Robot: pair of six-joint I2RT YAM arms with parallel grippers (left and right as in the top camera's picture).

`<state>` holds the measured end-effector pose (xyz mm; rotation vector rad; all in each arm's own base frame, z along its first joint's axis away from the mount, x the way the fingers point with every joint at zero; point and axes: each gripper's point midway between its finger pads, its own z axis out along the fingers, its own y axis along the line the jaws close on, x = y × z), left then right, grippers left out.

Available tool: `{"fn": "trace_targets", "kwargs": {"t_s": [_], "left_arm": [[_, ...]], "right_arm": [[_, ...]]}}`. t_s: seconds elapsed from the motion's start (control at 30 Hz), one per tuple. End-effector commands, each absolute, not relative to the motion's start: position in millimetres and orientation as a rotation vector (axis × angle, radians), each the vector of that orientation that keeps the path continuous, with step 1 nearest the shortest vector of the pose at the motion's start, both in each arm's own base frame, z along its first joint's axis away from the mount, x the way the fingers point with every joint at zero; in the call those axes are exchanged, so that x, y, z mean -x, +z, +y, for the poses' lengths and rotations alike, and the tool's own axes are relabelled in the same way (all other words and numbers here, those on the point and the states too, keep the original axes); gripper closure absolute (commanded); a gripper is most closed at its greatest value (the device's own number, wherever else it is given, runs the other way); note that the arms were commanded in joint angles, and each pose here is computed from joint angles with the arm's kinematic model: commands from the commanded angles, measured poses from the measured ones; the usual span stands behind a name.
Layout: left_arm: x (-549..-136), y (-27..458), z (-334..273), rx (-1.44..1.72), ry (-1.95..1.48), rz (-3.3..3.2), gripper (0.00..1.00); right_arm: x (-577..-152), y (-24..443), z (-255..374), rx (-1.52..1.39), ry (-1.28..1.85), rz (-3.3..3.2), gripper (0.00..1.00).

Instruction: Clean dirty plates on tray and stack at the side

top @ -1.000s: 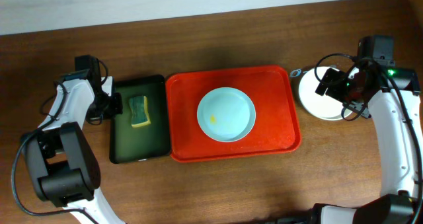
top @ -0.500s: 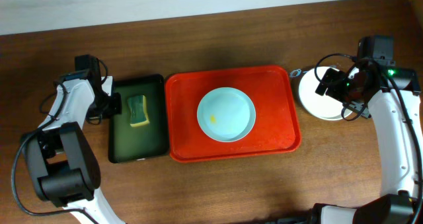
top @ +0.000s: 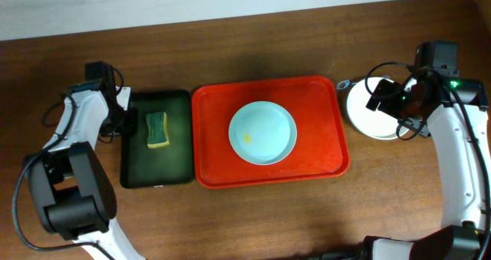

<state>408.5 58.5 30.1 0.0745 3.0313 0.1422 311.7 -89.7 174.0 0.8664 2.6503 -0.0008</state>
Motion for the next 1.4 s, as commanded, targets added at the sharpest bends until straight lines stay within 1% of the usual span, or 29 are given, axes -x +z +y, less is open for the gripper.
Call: {"fn": "trace_targets", "kwargs": {"t_s": [0.0,0.07,0.1,0.2,0.3,0.37,0.43,0.5,0.57,0.6,0.63,0.67,0.7,0.73,0.77,0.8,0.83,0.9,0.93,1.0,1.07,1.1,1.13,1.17,1.27,1.3,1.37], "left_arm": [[-431.1,62.8,53.3,-0.043,0.079,2.962,0.57],[-437.7,80.3,45.1,-0.047,0.005,2.943,0.55],[-440.1,88.2,41.0,-0.021,-0.033,2.935,0.53],[-440.9,107.6,21.5,-0.038,-0.179,2.926,0.51],[-441.3,118.6,-0.4,0.013,-0.35,2.91,0.5],[-441.1,119.2,-11.8,0.022,-0.374,2.913,0.48],[-440.8,118.8,-13.5,0.094,-0.35,2.923,0.41],[-440.1,116.6,1.0,0.249,-0.175,2.934,0.33],[-439.7,119.8,14.7,0.327,0.007,2.915,0.25],[-441.2,127.1,21.7,0.34,0.11,2.885,0.21],[-444.0,135.5,22.2,0.333,0.132,2.859,0.18],[-445.9,141.3,22.1,0.332,0.128,2.843,0.07],[-448.4,151.8,22.3,0.332,0.123,2.817,0.01],[-450.5,160.1,23.5,0.335,0.119,2.795,0.01],[-452.1,168.7,24.4,0.337,0.116,2.772,0.01],[-452.8,173.5,25.3,0.338,0.119,2.759,0.01],[-453.8,176.0,25.6,0.338,0.119,2.75,0.01],[-453.7,174.7,25.4,0.338,0.117,2.754,0.01],[-453.7,174.7,25.4,0.338,0.117,2.754,0.01],[-453.7,174.8,25.0,0.337,0.117,2.754,0.01],[-451.4,173.9,25.1,0.336,0.12,2.763,0.01],[-447.7,173.0,28.3,0.342,0.145,2.775,0.01],[-445.1,172.5,32.4,0.357,0.148,2.783,0.01],[-442.5,171.7,38.9,0.379,0.15,2.791,0.01],[-430.2,169.1,70.4,0.52,0.168,2.806,0.01],[-423.9,168.3,89.5,0.586,0.178,2.807,0.01],[-416.2,167.5,107.9,0.651,0.188,2.809,0.01]], "right_arm": [[-312.0,171.8,-90.2,-0.86,0.002,2.66,0.02],[-312.0,171.8,-90.2,-0.86,0.002,2.66,0.02],[-312.1,171.9,-90.2,-0.86,0.002,2.66,0.02],[-312.0,171.8,-90.2,-0.86,0.002,2.66,0.02],[-312.0,171.8,-90.2,-0.86,0.002,2.66,0.02],[-312.1,171.9,-90.2,-0.86,0.002,2.66,0.02],[-312.0,171.8,-90.2,-0.86,0.002,2.66,0.02],[-313.9,172.4,-90.5,-0.858,0.004,2.653,0.02],[-323.8,176.0,-88.0,-0.839,0.046,2.619,0.01],[-328.3,177.2,-72.7,-0.813,0.174,2.623,0.02],[-332.8,180.7,-51.9,-0.777,0.347,2.623,0.02],[-334.8,183.8,-40.0,-0.755,0.446,2.62,0.02],[-336.3,187.9,-27.4,-0.73,0.552,2.613,0.02],[-336.3,191.3,-17.6,-0.713,0.635,2.609,0.02],[-335.2,196.5,-1.6,-0.681,0.75,2.608,0.16],[-333.6,198.6,11.2,-0.646,0.806,2.618,0.28],[-331.0,198.5,28.8,-0.579,0.829,2.649,0.59],[-325.2,195.0,68.2,-0.381,0.812,2.719,0.94],[-322.3,191.8,89.4,-0.272,0.769,2.749,0.96],[-316.7,188.0,130.6,-0.075,0.728,2.772,0.96],[-308.2,184.7,184.8,0.159,0.773,2.76,0.95],[-305.0,179.0,207.2,0.252,0.767,2.755,0.91],[-302.1,165.5,229.7,0.322,0.7,2.763,0.79],[-301.6,146.9,246.9,0.369,0.601,2.775,0.71],[-294.5,110.9,285.4,0.504,0.523,2.782,0.62],[-293.8,100.2,296.6,0.54,0.5,2.772,0.6],[-295.9,92.8,306.1,0.56,0.494,2.755,0.58]]}}
